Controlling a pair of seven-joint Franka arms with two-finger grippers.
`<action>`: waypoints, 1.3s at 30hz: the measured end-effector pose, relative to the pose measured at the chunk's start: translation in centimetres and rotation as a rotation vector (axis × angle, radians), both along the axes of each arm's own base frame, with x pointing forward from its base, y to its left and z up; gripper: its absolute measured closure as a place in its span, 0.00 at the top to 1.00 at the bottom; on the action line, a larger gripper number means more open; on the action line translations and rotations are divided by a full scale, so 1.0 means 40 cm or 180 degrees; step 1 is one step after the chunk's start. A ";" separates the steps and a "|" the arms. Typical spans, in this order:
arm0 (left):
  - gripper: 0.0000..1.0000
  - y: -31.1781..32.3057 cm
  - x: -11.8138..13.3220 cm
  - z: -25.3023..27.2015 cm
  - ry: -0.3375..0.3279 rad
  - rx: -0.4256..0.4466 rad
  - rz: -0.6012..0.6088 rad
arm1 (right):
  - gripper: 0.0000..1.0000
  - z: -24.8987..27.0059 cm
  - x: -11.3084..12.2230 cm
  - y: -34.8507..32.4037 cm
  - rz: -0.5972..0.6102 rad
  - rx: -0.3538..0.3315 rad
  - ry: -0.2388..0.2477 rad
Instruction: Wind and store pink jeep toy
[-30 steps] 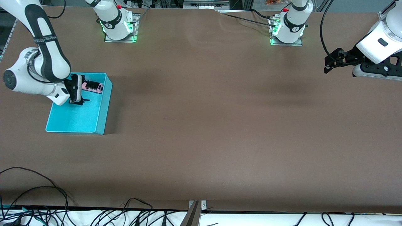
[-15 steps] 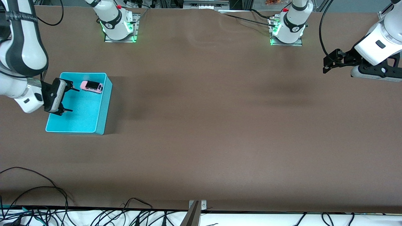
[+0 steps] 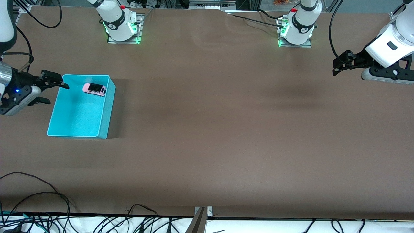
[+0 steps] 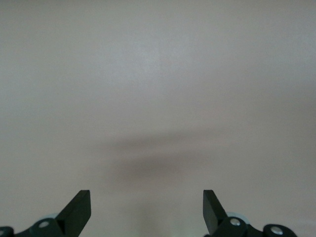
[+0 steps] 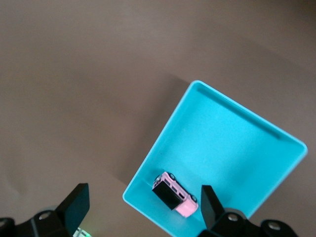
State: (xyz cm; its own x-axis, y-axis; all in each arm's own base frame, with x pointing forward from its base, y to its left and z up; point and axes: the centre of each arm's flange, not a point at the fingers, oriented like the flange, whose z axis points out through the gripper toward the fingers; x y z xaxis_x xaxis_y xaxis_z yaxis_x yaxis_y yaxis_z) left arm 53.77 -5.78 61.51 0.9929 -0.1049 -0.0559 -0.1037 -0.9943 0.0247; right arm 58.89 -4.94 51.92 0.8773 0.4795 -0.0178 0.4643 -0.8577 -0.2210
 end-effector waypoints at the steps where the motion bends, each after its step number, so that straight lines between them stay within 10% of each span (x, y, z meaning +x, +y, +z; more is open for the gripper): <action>1: 1.00 0.000 0.000 0.000 0.0000 0.0000 0.0000 | 1.00 0.009 0.001 -0.001 -0.0094 -0.0036 0.0012; 16: 1.00 0.017 0.002 -0.001 0.0009 -0.0059 0.0053 | 1.00 0.138 -0.001 0.004 -0.1740 -0.0678 0.0160; 39: 1.00 0.021 0.002 -0.001 0.0010 -0.0064 0.0063 | 1.00 0.216 -0.092 0.078 -0.1733 -0.0794 -0.0014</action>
